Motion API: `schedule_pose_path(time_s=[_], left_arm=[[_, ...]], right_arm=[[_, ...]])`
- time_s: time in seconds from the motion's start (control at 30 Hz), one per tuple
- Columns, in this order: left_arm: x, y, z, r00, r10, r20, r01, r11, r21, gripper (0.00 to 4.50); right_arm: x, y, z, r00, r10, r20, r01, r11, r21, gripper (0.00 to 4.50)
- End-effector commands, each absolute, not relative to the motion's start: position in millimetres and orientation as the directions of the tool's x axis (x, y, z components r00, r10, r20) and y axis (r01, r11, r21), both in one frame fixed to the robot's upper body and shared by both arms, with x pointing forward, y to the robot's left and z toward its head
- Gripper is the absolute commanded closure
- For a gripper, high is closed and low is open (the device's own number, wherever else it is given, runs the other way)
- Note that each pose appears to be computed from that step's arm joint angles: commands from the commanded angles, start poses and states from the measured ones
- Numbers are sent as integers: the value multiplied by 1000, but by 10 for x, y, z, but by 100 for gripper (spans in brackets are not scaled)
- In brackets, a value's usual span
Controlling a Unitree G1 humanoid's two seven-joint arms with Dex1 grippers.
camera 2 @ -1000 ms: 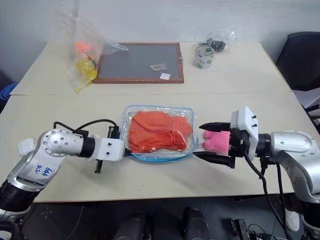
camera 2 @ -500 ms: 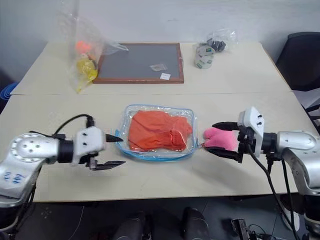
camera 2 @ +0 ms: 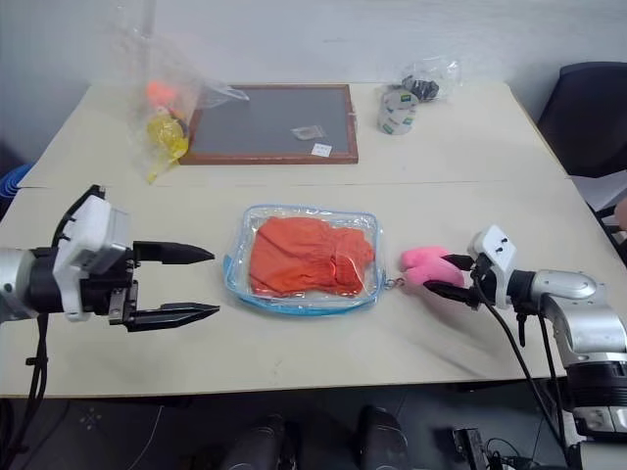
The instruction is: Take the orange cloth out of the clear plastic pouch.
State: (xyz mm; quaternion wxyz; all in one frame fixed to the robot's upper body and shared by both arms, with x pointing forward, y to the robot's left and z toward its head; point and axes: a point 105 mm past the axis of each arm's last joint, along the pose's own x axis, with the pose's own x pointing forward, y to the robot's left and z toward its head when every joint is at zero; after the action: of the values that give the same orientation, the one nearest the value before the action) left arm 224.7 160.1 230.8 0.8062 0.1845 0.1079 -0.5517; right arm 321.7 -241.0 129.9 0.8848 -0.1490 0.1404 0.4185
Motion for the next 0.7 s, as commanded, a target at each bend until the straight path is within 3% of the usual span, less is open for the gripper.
schedule_pose_path(time_s=[0.03,0.23,0.33,0.47,0.6,0.7], left_arm=[[2243,1574,2365,382,-847,-370,922,319,221,41],[2292,1591,2352,395,-837,-378,916,326,235,41],[2311,1605,2370,397,-838,-375,915,327,236,41],[2322,1580,2377,385,-845,-372,920,318,230,41],[2317,1534,2357,367,-851,-377,927,301,225,41],[2315,1514,2339,360,-850,-385,930,292,225,41]], right_arm=[[3170,-2367,1246,589,715,-375,-796,593,-121,263],[3084,-2319,1442,593,738,-321,-798,590,-118,435],[2951,-2186,1733,541,804,-244,-838,538,-86,441],[2578,-1629,2010,290,925,-244,-957,273,-101,441],[2376,-1095,1951,105,955,-278,-987,66,-147,441],[2342,-887,1761,51,943,-329,-982,-13,-189,441]])
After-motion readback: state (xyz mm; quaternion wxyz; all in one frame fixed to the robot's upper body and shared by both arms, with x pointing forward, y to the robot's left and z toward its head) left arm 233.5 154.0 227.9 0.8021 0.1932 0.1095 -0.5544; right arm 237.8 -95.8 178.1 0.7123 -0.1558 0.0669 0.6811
